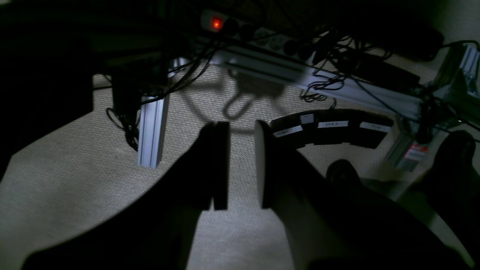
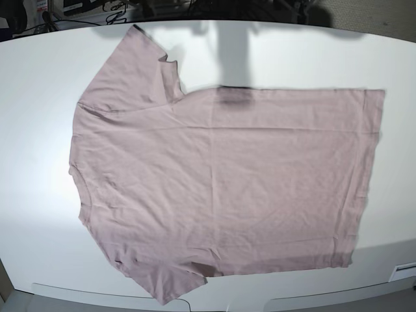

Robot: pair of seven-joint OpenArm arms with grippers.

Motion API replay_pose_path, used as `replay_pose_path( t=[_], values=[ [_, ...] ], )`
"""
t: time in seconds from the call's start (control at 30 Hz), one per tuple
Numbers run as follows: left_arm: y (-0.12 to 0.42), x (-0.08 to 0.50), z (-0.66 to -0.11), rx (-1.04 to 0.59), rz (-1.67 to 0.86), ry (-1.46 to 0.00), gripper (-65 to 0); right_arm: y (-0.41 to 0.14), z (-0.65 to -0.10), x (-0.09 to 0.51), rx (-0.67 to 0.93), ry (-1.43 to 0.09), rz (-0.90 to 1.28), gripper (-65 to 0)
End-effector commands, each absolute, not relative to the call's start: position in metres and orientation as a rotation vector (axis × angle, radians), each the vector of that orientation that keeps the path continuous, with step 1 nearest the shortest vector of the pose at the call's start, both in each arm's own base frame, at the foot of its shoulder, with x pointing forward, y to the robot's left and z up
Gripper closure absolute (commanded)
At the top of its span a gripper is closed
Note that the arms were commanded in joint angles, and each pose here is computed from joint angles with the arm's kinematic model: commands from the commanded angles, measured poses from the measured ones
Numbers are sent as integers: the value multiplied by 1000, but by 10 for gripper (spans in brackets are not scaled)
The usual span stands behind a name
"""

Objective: Fold the T-shirt properly

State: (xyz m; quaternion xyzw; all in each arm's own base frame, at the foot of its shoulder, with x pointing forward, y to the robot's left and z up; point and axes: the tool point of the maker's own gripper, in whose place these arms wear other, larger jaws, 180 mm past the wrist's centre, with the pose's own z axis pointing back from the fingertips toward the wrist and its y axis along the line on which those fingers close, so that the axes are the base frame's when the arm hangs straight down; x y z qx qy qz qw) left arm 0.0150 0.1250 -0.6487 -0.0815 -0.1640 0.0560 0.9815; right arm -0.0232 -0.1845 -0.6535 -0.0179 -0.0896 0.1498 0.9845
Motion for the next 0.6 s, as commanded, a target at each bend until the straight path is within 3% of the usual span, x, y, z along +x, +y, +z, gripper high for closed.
replay_pose_path(
  t=[0.0, 0.57],
  values=[
    [129, 8, -648, -159, 113, -332, -166, -190, -652, -29, -39, -181, 304, -131],
    [128, -56, -601, -204, 6, -398, -166, -216, -613, -91, -39, -264, 382, -131]
  ],
)
